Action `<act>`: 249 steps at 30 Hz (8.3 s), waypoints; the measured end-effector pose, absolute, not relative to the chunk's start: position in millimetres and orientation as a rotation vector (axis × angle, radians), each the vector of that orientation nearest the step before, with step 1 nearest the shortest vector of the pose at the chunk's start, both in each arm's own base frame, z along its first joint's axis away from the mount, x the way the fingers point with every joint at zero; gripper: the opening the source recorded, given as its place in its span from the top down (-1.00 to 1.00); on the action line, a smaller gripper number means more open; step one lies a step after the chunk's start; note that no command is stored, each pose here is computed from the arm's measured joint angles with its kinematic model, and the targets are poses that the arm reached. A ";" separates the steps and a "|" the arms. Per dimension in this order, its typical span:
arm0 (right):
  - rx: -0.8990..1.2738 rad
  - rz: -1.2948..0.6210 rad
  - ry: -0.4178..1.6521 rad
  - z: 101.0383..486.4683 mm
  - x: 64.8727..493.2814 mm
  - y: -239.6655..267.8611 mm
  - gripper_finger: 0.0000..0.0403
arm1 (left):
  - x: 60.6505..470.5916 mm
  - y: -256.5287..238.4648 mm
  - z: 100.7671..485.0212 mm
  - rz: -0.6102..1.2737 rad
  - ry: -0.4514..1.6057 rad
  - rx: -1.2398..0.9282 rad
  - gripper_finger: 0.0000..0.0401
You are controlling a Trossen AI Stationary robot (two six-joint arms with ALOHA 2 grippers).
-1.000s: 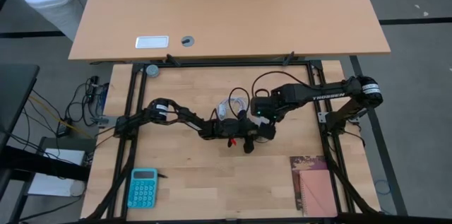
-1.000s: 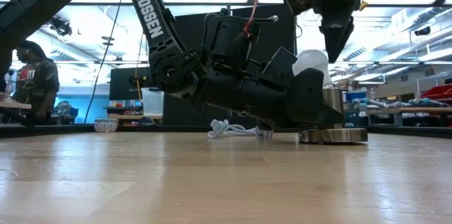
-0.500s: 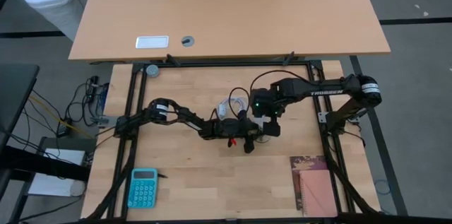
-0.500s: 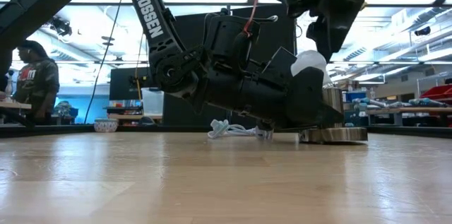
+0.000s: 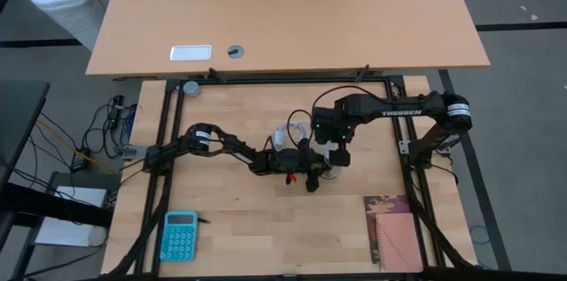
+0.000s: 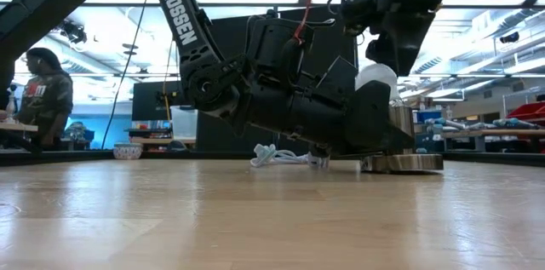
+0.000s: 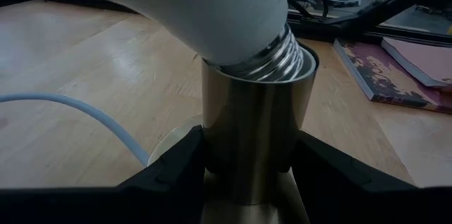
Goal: Screw lightbulb
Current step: Insert the white lightbulb into the lamp socket
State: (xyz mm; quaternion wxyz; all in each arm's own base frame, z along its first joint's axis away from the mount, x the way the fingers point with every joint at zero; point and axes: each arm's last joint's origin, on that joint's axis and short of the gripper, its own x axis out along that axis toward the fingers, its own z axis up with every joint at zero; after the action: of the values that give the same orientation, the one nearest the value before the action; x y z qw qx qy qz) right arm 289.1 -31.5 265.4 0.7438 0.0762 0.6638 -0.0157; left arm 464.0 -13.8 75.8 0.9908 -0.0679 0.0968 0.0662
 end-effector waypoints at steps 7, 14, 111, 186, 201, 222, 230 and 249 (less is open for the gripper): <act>0.217 -0.006 1.392 266.3 294.1 -35.2 -0.69 | 463.8 -13.4 75.3 0.150 0.200 -0.113 0.04; 0.209 -0.009 1.377 266.5 295.7 -35.7 -0.66 | 463.7 -13.3 75.1 0.152 0.202 -0.112 0.04; 0.619 -0.655 1.339 236.4 316.6 -16.4 -0.31 | 460.3 -24.5 74.6 0.404 0.156 -0.159 0.04; -0.018 -0.293 1.428 229.3 156.6 1.8 -0.49 | 460.3 -25.5 70.1 0.317 0.237 -0.072 -0.20; -0.147 -0.113 1.682 193.4 181.2 -15.3 -0.77 | 459.8 -29.2 69.4 0.318 0.248 -0.075 -0.44; -0.079 -0.021 1.884 140.5 197.7 -25.9 -0.45 | 459.5 -29.5 69.3 0.305 0.265 -0.065 -0.45; -0.066 -0.040 1.874 140.5 198.3 -26.0 -0.17 | 459.4 -29.5 69.2 0.305 0.267 -0.062 -0.45; 0.042 -0.130 1.511 203.0 206.9 -25.6 -0.08 | 454.3 -31.7 90.3 0.300 0.392 0.037 -0.45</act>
State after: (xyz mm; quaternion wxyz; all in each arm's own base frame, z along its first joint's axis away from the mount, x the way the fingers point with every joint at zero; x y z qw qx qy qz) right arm 206.9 -25.6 203.0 0.7257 0.0192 0.6852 -0.0591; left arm 454.3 -31.7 90.3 0.9696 0.0183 0.1939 0.1483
